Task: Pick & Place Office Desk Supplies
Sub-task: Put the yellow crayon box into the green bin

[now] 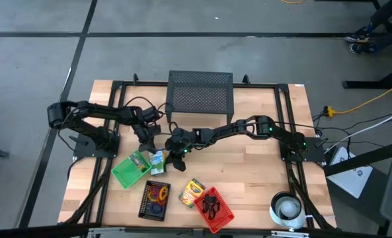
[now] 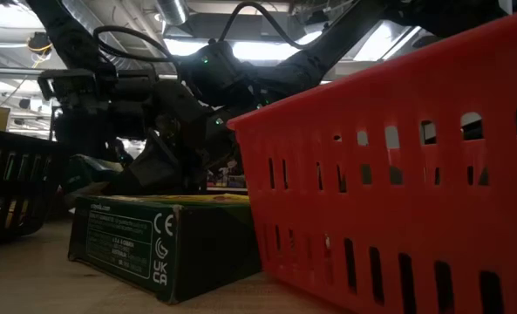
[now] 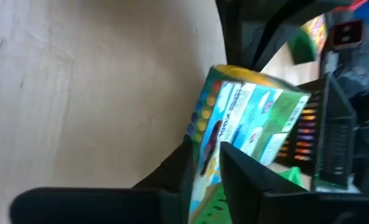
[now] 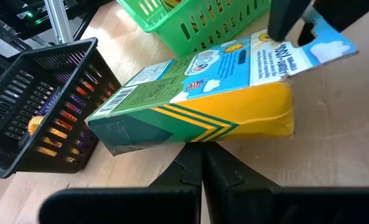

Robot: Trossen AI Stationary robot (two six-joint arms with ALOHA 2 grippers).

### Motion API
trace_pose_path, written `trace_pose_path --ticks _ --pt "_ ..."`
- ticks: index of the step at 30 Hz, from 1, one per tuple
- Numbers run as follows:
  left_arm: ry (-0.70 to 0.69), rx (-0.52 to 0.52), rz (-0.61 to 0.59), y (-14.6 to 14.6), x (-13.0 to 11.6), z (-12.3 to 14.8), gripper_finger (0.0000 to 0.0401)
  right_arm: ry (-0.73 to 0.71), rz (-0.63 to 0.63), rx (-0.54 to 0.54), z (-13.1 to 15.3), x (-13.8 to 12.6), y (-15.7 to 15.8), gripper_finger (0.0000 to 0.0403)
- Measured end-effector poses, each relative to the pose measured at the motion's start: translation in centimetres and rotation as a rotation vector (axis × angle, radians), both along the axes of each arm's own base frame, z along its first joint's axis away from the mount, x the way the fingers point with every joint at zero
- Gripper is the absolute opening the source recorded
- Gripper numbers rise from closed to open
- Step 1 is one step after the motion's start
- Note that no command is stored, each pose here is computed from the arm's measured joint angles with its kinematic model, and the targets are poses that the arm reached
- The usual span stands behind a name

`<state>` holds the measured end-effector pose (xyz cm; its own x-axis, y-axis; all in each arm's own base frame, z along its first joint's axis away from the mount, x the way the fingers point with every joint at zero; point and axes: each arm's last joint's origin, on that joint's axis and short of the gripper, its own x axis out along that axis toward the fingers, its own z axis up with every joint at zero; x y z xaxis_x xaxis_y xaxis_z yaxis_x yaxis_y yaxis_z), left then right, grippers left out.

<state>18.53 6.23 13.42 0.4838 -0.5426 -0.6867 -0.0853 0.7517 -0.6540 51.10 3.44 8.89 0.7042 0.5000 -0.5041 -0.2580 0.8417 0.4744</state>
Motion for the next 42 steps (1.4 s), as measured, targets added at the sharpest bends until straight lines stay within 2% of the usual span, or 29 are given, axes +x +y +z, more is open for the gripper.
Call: trace_pose_path --ticks 5,12,17,22,28,32,42 --pt "-0.003 0.049 -0.052 -0.7 0.3 0.0 0.0012 -0.001 0.000 0.000 0.0 0.0 0.0 0.0000" --pt "0.004 0.095 -0.104 -1.1 1.2 1.3 0.0002 -0.001 -0.002 -0.001 0.0 0.0 -0.2 0.0000" --pt "-0.029 0.196 -0.125 -0.5 2.3 4.6 0.0002 0.008 -0.023 0.019 0.1 0.1 -0.7 0.0003" --pt "-0.069 0.322 -0.149 -0.7 2.7 9.1 0.0002 0.013 -0.037 0.027 0.1 0.1 -0.9 0.0028" --pt "-0.071 0.425 -0.135 -1.9 1.5 14.3 0.0002 0.013 -0.046 0.017 0.1 0.1 -0.9 0.0062" --pt "-0.054 0.464 -0.112 -3.1 0.4 16.7 0.0002 0.010 -0.089 -0.017 0.0 0.1 -1.0 0.0079" --pt "-0.034 0.538 -0.060 -5.8 -2.4 19.4 0.0002 0.009 -0.094 -0.027 0.0 0.1 -1.2 0.0089"
